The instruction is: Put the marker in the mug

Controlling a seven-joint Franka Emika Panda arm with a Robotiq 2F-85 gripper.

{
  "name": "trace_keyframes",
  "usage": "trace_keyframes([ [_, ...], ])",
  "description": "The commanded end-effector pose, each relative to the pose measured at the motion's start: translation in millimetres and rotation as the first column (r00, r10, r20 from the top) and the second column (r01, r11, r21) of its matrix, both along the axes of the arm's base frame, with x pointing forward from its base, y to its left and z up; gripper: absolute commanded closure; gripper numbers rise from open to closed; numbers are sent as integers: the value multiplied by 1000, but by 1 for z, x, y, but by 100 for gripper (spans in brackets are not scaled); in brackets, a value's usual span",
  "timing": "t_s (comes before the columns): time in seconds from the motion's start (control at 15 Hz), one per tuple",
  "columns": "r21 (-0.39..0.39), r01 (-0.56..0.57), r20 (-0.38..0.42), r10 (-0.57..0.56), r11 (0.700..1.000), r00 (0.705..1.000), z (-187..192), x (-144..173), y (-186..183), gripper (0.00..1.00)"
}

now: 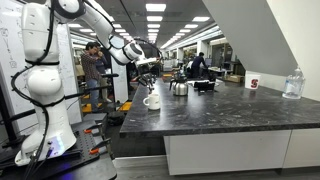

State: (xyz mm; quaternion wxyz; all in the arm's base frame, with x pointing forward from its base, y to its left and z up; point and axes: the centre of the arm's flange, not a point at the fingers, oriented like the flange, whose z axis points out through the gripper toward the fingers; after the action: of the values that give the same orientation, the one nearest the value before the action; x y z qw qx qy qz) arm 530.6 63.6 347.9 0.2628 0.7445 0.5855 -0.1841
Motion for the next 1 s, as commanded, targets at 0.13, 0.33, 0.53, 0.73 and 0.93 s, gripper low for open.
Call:
trace_keyframes([
  [0.13, -83, -108, 4, 109, 991, 994, -24, 22, 20, 95],
  [0.33, -99, -144, 11, 146, 985, 989, -38, 34, 29, 95],
  [0.53, -107, -164, 42, 169, 981, 985, -41, 46, 42, 95],
  [0.73, -120, -183, 63, 191, 976, 979, -40, 56, 53, 95],
  [0.93, -142, -219, 55, 228, 965, 972, -46, 57, 66, 95],
])
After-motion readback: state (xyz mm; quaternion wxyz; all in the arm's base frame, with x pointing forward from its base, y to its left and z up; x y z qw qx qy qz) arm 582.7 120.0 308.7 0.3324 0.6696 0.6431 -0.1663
